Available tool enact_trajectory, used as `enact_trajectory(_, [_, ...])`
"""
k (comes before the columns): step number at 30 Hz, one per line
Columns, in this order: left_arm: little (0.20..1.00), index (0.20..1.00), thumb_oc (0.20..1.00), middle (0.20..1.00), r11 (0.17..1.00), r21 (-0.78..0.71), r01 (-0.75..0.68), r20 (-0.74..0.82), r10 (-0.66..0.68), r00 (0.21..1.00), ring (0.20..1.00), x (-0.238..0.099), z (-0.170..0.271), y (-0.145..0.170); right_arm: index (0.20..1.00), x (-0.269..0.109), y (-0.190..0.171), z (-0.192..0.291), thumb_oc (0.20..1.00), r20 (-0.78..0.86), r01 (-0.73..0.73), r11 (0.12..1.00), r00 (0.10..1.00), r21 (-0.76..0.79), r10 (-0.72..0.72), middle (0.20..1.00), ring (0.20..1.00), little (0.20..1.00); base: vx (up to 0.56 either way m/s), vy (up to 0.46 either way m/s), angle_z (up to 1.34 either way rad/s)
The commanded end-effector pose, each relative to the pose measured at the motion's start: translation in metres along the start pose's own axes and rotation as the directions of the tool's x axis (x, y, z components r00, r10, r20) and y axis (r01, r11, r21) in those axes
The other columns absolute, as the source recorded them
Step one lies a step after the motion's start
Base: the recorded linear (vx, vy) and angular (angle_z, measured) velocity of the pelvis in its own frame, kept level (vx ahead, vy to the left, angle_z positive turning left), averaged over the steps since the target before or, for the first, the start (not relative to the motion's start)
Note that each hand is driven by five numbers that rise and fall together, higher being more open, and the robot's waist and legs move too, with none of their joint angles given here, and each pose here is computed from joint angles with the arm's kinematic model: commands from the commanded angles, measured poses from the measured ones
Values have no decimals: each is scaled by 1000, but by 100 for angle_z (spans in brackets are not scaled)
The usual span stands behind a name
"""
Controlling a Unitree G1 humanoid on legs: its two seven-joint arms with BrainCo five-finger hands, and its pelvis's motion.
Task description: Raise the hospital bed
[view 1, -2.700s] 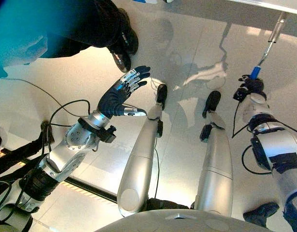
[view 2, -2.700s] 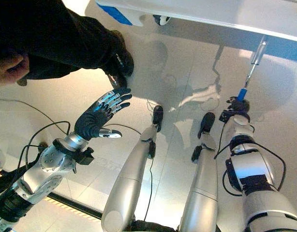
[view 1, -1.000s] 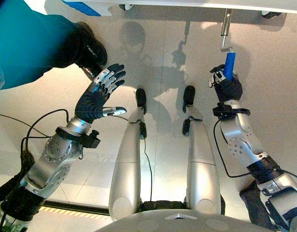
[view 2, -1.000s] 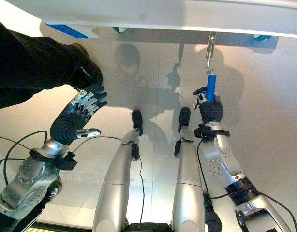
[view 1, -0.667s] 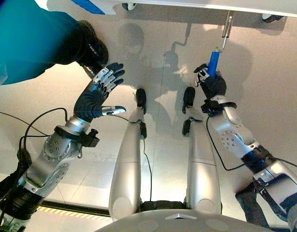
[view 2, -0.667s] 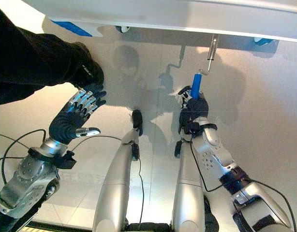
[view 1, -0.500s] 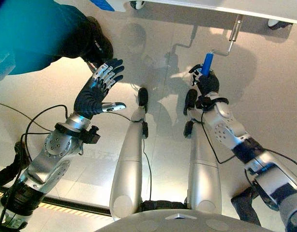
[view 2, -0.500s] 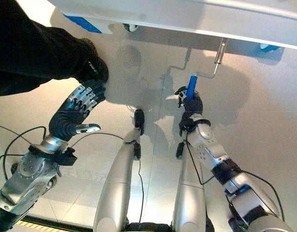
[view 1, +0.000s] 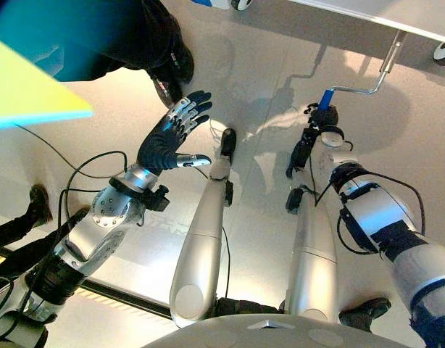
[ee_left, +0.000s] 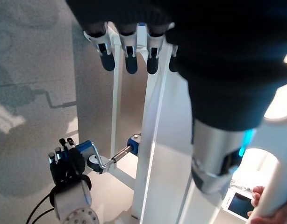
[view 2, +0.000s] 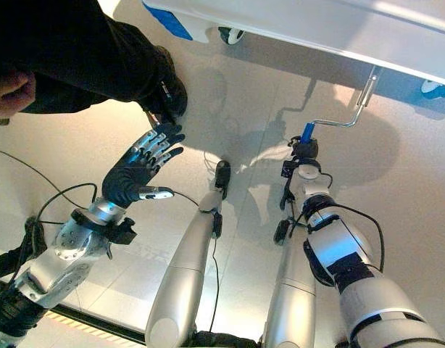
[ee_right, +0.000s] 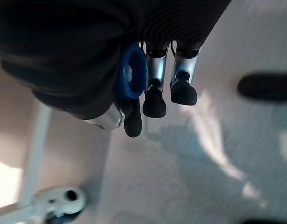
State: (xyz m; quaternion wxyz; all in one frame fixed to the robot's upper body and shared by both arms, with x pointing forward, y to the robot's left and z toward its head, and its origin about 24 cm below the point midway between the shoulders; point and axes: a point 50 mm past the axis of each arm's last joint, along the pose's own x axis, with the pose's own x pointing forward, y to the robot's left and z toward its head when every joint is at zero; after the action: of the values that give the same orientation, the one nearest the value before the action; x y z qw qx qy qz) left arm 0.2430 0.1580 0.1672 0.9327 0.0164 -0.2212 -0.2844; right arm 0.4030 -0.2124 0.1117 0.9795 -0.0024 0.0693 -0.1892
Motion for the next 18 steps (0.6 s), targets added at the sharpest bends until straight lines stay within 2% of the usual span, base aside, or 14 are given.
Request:
enact_trajectory(1, [1000, 1000, 1000, 1000, 995, -56, 84, 127, -76, 989, 1000, 4, 16, -18, 200, 9, -26, 34, 200, 105, 65, 998, 993, -27, -62, 200, 200, 200, 0, 0, 0])
enact_trajectory(6, [1000, 1000, 1000, 1000, 991, -75, 110, 116, -101, 988, 1000, 5, 13, -21, 200, 10, -71, 12, 200, 40, 182, 983, 982, -2, -182, 200, 200, 200, 0, 0, 0])
enact_trajectory(10, [1000, 1000, 1000, 1000, 988, -95, 119, 92, -111, 990, 1000, 3, 8, -23, 200, 3, -122, -9, 200, -28, 336, 941, 942, 43, -335, 200, 200, 200, 0, -1, -1])
enact_trajectory(18, [1000, 1000, 1000, 1000, 987, -101, 128, 64, -122, 990, 1000, 1, 4, -24, 200, -8, -174, -18, 200, -56, 483, 874, 876, 60, -480, 200, 200, 200, -1, -14, -1])
